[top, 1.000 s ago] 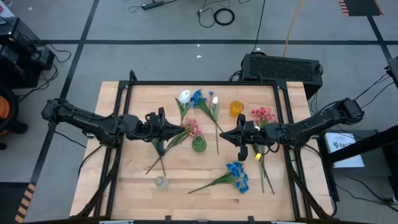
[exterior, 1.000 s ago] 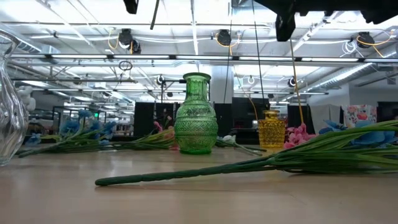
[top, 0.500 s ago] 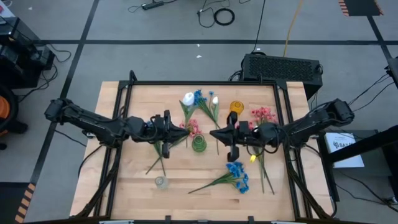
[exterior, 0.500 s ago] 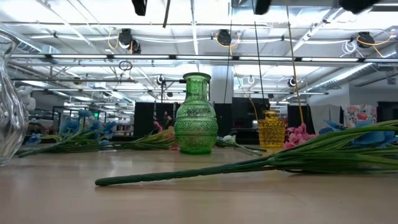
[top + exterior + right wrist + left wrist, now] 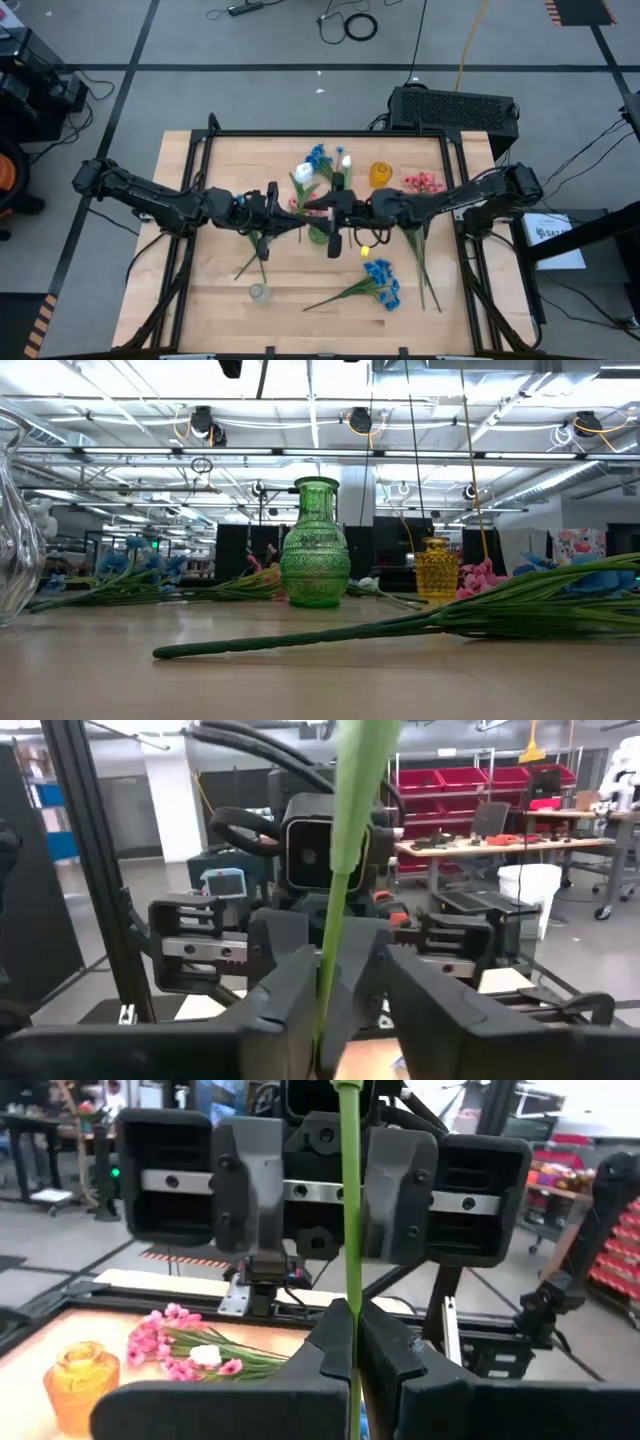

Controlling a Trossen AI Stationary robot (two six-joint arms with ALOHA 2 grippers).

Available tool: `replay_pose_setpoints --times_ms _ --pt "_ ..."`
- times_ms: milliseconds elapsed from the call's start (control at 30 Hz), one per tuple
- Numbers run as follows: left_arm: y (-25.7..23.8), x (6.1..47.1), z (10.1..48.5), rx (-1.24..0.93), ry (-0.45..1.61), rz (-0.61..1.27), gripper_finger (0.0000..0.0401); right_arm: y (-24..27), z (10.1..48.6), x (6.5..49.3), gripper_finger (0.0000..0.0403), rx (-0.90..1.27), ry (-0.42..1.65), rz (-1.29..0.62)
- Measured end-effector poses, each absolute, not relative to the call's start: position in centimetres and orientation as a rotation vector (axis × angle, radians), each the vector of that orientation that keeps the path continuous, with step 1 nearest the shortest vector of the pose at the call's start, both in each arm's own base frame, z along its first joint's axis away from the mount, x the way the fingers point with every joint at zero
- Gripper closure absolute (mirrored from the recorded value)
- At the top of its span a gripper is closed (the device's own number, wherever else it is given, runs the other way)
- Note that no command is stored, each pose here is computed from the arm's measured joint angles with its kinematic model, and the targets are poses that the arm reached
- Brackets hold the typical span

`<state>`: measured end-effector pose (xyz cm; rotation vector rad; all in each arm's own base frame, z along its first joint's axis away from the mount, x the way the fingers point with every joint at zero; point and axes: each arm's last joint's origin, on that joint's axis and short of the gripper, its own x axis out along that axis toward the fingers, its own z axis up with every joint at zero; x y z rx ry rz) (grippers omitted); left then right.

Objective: Sort flowers into vase by color
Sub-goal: Put the left white flower into the green vase

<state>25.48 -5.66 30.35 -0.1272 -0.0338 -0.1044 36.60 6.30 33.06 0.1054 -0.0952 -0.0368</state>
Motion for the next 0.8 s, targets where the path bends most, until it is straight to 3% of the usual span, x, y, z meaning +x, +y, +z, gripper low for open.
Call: replay_pose_setpoints --times_ms 200,367,500,800 --pt "-6.0 25.3 30.2 -0.093 -0.016 -0.121 0.0397 6.5 33.3 37.1 0.0252 0.087 -0.110 -0.033" --pt "-6.0 25.3 30.0 -0.087 0.012 -0.120 0.0397 6.7 34.0 36.9 0.0257 0.093 -0.159 0.049" --pt "-5.9 25.3 29.9 -0.085 0.019 -0.119 0.0397 6.7 34.0 36.8 0.0286 0.104 -0.159 0.057" --pt "-5.9 25.3 29.9 -0.087 0.018 -0.119 0.0380 6.7 33.7 36.9 0.0393 0.105 -0.124 0.066"
